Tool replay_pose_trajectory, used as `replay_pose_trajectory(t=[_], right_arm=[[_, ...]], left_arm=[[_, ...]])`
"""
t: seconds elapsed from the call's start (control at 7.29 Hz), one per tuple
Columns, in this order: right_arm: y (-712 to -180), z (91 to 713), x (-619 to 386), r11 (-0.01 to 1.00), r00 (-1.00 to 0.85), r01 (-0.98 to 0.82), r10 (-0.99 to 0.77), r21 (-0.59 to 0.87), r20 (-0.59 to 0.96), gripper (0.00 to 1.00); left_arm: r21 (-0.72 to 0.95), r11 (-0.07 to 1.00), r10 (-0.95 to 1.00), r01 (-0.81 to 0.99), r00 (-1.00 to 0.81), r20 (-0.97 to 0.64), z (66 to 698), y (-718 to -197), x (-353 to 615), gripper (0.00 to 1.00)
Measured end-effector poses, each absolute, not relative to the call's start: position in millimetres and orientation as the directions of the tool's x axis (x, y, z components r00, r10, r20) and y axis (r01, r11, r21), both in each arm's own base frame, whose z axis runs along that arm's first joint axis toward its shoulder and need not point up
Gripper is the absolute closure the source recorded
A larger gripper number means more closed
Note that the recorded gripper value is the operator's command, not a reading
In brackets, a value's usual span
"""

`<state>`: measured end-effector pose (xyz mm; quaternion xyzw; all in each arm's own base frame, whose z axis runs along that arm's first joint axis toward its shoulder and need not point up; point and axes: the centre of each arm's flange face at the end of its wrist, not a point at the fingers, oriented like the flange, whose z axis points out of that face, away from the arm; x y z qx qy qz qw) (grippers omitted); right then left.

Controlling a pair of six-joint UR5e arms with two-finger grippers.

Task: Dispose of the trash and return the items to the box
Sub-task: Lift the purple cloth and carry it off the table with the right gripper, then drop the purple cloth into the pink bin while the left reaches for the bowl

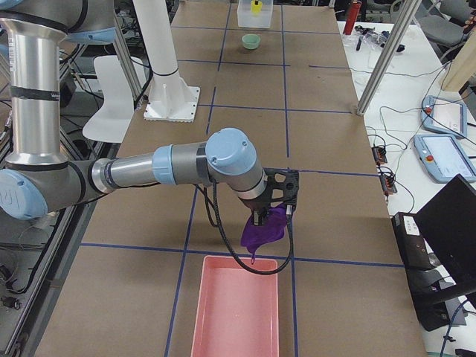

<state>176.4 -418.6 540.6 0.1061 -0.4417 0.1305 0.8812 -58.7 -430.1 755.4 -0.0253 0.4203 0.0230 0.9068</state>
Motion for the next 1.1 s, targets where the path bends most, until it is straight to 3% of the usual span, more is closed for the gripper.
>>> replay_pose_trajectory(t=[0.55, 1.1], right_arm=[[-411.8, 572.4, 193.5, 0.945, 0.586, -0.32, 0.141, 0.068, 0.798, 1.0], [-405.0, 636.2, 213.2, 0.966, 0.654, -0.243, 0.098, 0.085, 0.75, 1.0]], left_arm=[[0.074, 0.995, 0.097, -0.062, 0.652, -0.752, 715.7, -450.3, -57.0, 0.0], [0.223, 0.972, 0.108, 0.076, 0.696, -0.71, 565.7, -493.7, -53.7, 0.0]])
